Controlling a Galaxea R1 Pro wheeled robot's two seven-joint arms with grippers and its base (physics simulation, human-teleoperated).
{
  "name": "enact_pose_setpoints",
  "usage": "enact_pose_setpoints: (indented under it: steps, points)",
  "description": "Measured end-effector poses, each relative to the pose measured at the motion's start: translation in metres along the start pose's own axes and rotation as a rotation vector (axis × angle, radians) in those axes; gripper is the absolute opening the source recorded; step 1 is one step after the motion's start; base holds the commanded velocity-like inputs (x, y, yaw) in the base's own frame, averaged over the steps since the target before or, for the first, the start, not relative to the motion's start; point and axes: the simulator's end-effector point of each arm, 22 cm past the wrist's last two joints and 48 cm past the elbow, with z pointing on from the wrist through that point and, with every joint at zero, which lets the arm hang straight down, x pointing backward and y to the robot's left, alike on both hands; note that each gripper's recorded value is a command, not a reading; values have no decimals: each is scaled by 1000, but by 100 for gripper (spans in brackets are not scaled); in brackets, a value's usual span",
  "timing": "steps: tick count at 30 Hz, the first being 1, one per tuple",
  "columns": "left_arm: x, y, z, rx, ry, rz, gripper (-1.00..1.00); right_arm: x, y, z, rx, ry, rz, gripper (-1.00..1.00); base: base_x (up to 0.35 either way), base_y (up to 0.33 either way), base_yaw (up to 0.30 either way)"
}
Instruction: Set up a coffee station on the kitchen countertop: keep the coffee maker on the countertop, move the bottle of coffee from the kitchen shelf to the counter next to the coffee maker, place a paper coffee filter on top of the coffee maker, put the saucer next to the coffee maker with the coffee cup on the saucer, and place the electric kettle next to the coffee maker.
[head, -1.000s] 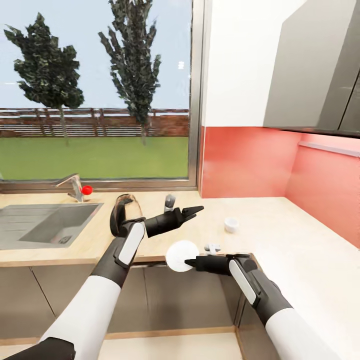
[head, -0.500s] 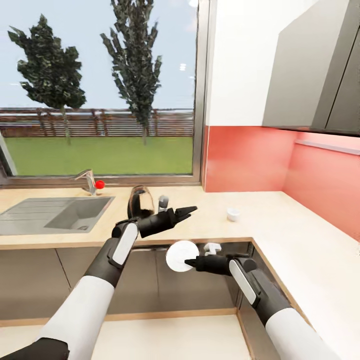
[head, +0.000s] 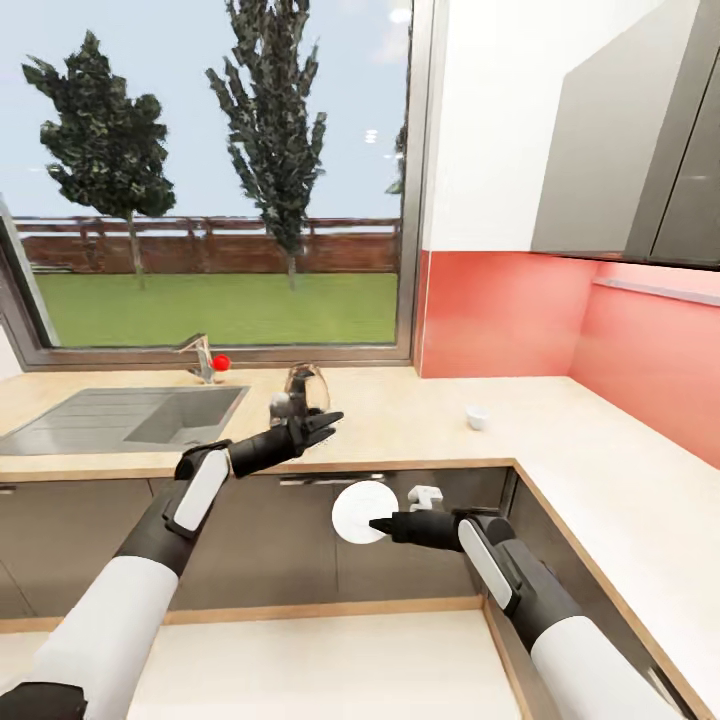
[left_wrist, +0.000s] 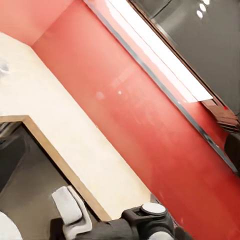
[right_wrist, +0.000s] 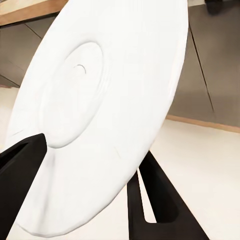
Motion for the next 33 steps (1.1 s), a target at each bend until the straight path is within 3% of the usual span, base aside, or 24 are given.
enact_pose_setpoints:
  steps: [5, 8, 11, 16, 19, 22, 24, 28, 31, 32, 33]
  points:
    - [-7, 28, -44, -62, -20, -12, 100, 0, 0, 0, 0, 0, 0, -100, -5, 4, 0]
    - [-7, 40, -85, -56, -35, -34, 100, 0, 0, 0, 0, 0, 0, -100, 0, 0, 0]
    - [9, 62, -125, -97, -32, -66, 100, 0, 0, 0, 0, 1, 0, -100, 0, 0, 0]
    - [26, 88, -211, -137, -142, -136, 100, 1, 1, 1, -2, 2, 0, -100, 0, 0, 0]
    - [49, 107, -252, -205, -162, -174, 100, 1, 1, 1, -2, 1, 0, -100, 0, 0, 0]
    - [105, 137, -303, -331, -161, -204, 100, 1, 1, 1, -2, 2, -1, -100, 0, 0, 0]
    - [138, 156, -327, -401, -162, -221, 100, 1, 1, 1, -2, 1, 0, -100, 0, 0, 0]
    - [214, 199, -379, -572, -141, -296, 100, 1, 1, 1, -2, 1, 0, -100, 0, 0, 0]
    - [294, 227, -426, -741, -39, -298, 100, 1, 2, 1, -3, 2, -2, -100, 0, 0, 0]
    - [338, 241, -456, -872, 44, -309, 100, 1, 3, 1, -4, 4, -4, -100, 0, 0, 0]
    - [355, 249, -472, -951, 73, -326, 100, 1, 3, 1, -4, 4, -5, -100, 0, 0, 0]
